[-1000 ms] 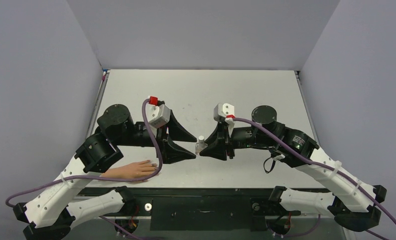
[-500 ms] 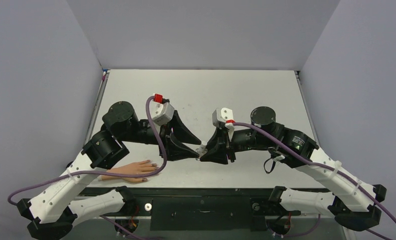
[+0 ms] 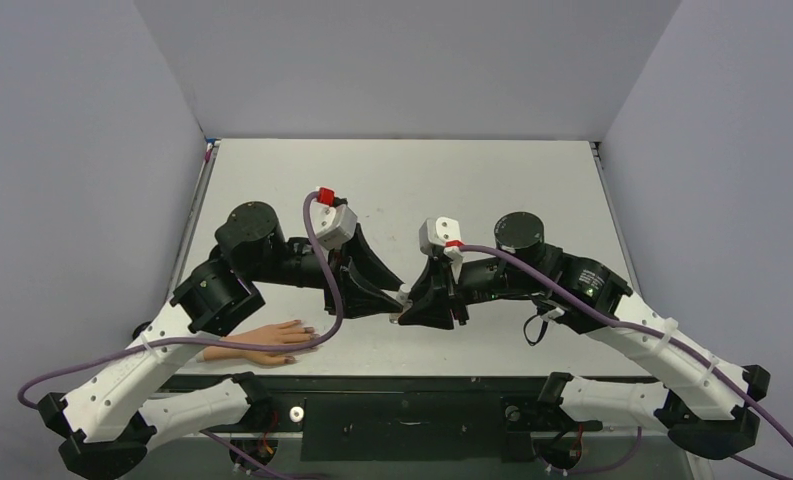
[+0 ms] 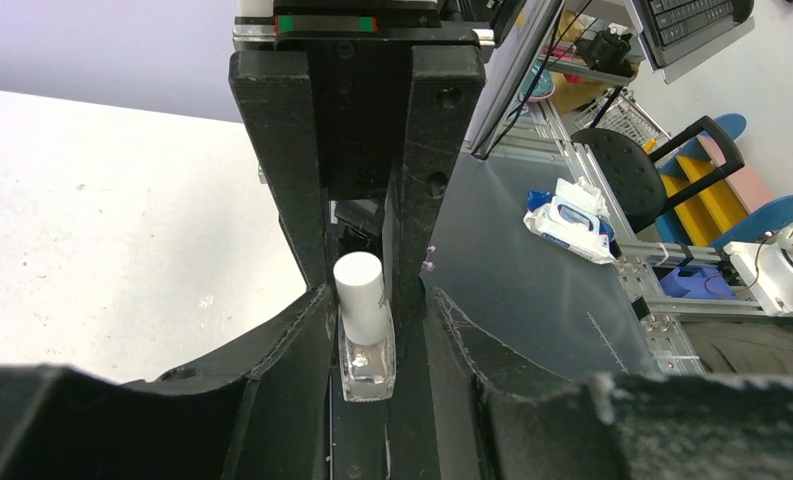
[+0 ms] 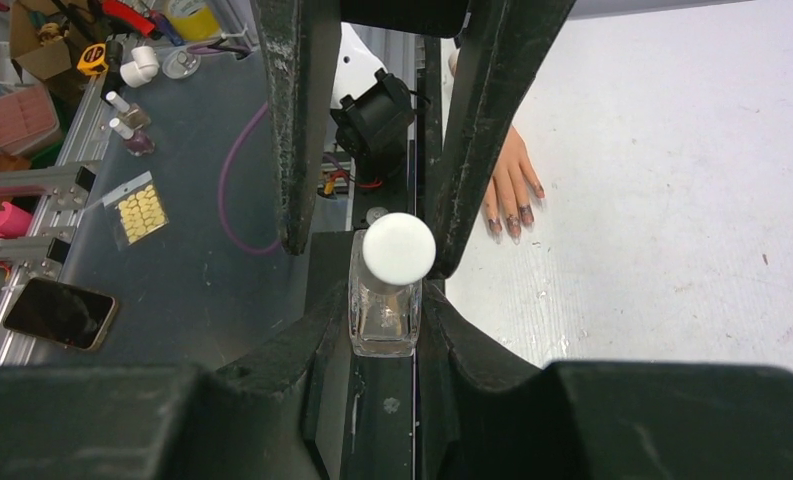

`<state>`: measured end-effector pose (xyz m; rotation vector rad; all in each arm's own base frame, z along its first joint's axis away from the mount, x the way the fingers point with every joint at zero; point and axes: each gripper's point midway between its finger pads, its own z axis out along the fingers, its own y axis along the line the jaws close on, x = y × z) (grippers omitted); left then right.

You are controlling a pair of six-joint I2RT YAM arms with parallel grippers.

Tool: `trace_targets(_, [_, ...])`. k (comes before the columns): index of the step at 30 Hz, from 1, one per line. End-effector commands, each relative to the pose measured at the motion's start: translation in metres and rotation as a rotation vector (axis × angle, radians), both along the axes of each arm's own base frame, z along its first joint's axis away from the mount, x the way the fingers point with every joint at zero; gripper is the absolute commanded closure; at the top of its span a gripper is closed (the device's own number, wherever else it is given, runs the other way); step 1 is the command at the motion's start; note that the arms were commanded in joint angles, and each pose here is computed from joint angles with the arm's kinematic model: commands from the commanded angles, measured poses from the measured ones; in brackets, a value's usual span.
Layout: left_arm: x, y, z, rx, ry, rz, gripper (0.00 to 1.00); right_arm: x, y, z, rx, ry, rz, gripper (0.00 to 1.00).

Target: Paint the nails

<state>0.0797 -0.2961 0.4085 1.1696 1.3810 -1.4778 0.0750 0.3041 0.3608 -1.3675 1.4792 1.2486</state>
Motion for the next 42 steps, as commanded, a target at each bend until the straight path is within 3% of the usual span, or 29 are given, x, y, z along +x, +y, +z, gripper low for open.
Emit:
trace_targets(1, [0.003, -0.004, 0.005, -0.022, -0.021, -0.002, 0.66, -0.006, 0.004, 0.02, 0.054, -0.046, 0.045, 1.0])
trace_targets(9, [0.003, -0.004, 0.001, -0.013, -0.007, -0.01, 0.83, 0.0, 0.004, 0.023, 0.055, -0.08, 0.02, 1.0])
trace_targets(13, [0.003, -0.004, 0.0, -0.019, 0.001, 0.002, 1.0, 0.008, 0.004, 0.025, 0.055, -0.095, -0.024, 1.0])
trace_targets(18, [0.013, -0.001, 0.0, -0.023, 0.005, 0.088, 1.0, 0.034, 0.004, 0.028, 0.057, -0.113, -0.172, 1.0])
trace_targets(25, [0.06, 0.012, -0.008, -0.012, -0.029, 0.406, 1.0, 0.074, 0.009, 0.028, 0.053, -0.057, -0.388, 1.0])
trace_targets(34, [0.083, 0.022, -0.018, 0.014, -0.004, 0.565, 1.0, 0.088, 0.02, 0.021, 0.032, -0.025, -0.432, 1.0])
trace_targets(36, [0.085, 0.024, -0.016, 0.01, -0.007, 0.581, 0.96, 0.087, 0.02, 0.021, 0.032, -0.025, -0.429, 1.0])
trace_targets(41, [0.081, 0.031, -0.005, -0.015, -0.021, 0.592, 0.66, 0.077, 0.02, 0.018, 0.02, -0.016, -0.38, 1.0])
trace_targets(42, [0.079, 0.032, 0.0, -0.022, -0.028, 0.583, 0.56, 0.073, 0.02, 0.016, 0.015, -0.02, -0.354, 1.0])
